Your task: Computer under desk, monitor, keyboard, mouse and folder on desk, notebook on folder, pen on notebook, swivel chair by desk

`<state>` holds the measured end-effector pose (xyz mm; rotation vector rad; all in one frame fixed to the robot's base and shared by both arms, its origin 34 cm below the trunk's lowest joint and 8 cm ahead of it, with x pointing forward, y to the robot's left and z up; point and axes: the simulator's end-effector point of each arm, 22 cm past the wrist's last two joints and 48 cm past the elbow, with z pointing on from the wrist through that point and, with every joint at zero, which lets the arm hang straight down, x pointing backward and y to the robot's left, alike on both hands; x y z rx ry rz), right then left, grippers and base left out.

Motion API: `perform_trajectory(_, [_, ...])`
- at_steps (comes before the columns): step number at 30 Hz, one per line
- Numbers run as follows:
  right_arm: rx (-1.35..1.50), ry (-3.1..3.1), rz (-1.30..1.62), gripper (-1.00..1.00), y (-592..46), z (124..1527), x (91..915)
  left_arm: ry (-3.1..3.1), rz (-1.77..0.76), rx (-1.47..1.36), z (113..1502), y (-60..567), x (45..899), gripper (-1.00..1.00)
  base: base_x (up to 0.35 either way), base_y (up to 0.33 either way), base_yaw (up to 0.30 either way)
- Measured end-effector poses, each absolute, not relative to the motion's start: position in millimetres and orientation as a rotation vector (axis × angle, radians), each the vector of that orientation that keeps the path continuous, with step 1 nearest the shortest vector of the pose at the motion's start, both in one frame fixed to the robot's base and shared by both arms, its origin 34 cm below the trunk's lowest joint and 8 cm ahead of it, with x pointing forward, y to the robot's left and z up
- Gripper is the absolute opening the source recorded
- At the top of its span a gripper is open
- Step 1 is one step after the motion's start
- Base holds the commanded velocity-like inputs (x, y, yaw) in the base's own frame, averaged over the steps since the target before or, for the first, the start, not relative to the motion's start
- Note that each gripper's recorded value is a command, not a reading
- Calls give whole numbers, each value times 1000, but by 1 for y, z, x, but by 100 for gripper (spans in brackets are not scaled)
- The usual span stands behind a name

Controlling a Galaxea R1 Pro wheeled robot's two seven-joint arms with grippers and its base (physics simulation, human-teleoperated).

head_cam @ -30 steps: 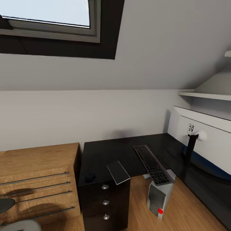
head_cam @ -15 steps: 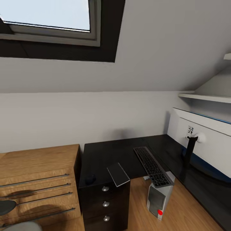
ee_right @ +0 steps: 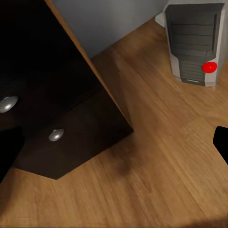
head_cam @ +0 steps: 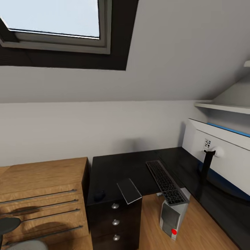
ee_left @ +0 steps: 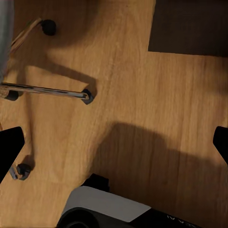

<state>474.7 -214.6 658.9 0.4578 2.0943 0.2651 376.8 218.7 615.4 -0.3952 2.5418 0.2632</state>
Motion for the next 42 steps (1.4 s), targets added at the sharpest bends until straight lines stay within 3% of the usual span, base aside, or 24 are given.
perform_trajectory(22, [489, 2109, 217, 100, -223, 665, 469, 2534, 283, -397, 623, 222, 368, 100, -4, -4, 242])
perform_trajectory(42, [535, 2157, 238, 100, -192, 652, 455, 2561, 293, -394, 616, 223, 359, 100, -177, -237, 175])
